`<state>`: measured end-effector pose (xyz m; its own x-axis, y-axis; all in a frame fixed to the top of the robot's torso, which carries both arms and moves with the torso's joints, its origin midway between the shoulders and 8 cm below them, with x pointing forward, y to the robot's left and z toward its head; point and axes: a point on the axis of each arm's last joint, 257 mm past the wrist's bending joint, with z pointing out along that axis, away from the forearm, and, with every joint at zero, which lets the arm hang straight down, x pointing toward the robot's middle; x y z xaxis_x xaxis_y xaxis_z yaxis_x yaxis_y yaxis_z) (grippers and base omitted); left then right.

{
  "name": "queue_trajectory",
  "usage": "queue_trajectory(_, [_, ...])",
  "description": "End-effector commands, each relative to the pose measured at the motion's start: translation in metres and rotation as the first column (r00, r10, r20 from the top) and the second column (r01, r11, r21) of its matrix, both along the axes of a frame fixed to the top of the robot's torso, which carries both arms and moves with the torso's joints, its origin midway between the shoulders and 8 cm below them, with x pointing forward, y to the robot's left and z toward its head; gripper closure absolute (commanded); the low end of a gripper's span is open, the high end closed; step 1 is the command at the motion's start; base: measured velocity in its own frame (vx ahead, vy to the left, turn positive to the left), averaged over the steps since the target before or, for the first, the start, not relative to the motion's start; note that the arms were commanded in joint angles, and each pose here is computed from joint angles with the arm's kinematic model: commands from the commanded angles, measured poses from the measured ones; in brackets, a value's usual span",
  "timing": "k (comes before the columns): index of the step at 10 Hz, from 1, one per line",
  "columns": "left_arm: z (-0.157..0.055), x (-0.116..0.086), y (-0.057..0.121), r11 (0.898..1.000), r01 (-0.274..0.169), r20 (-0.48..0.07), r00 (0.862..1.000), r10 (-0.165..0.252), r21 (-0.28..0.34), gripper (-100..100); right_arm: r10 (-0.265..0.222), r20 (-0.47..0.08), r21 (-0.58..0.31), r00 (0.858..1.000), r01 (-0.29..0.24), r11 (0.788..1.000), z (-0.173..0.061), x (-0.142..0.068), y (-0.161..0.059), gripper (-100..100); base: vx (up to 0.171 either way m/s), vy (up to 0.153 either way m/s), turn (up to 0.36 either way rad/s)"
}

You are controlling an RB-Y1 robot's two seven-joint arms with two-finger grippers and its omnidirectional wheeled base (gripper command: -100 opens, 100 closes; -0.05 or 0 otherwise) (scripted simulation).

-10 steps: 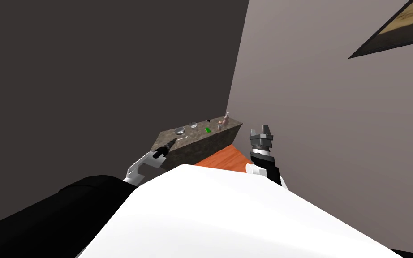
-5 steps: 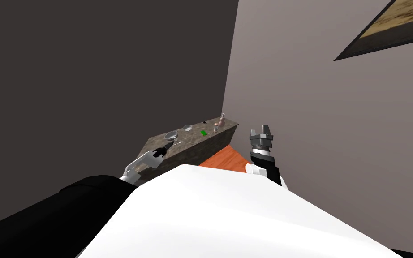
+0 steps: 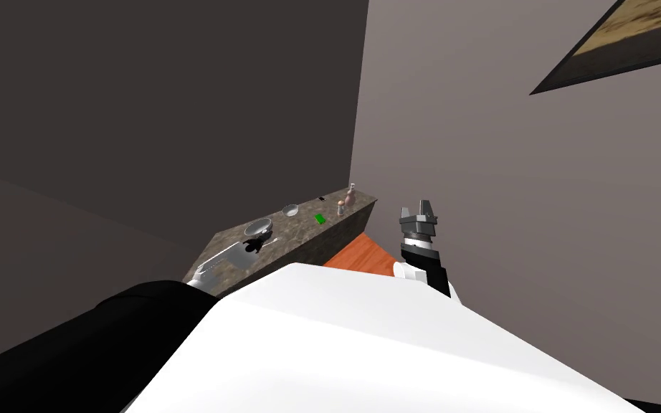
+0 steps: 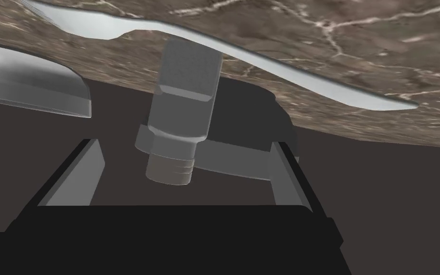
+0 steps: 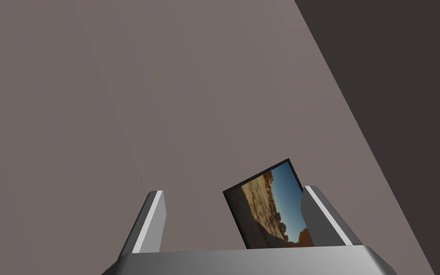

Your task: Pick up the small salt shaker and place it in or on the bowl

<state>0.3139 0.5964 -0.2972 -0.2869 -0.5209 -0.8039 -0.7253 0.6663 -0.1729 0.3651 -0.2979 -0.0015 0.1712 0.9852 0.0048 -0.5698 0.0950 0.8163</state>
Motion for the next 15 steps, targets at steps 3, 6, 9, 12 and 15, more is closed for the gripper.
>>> queue_trajectory(3, [-0.001, -0.007, 0.005, 1.000, -0.011, -0.025, 1.000, 0.011, 0.021, 0, 0.000, 0.000, 0.000, 1.000, 0.000, 1.000, 0.000, 0.000, 0.000, 0, 0.060, -0.001, -0.035])
queue_trajectory(6, [-0.012, -0.008, 0.014, 1.000, -0.023, -0.023, 0.999, 0.024, 0.018, -100, 0.000, 0.000, 0.000, 1.000, 0.000, 1.000, 0.000, 0.000, 0.000, 0, 0.020, 0.026, -0.042])
queue_trajectory(9, [-0.010, -0.007, 0.013, 1.000, -0.022, -0.023, 0.999, 0.022, 0.019, 100, 0.000, 0.000, 0.000, 1.000, 0.000, 1.000, 0.000, 0.000, 0.000, 0, -0.002, 0.001, -0.004])
queue_trajectory(12, [-0.008, -0.005, 0.012, 1.000, -0.018, -0.018, 1.000, 0.018, 0.020, 100, 0.000, 0.000, 0.000, 1.000, 0.000, 1.000, 0.000, 0.000, 0.000, 0, 0.000, 0.000, -0.004])
queue_trajectory(15, [-0.002, -0.007, 0.006, 1.000, -0.012, -0.024, 1.000, 0.012, 0.020, 100, 0.000, 0.000, 0.000, 1.000, 0.000, 1.000, 0.000, 0.000, 0.000, 0, -0.009, -0.014, 0.045])
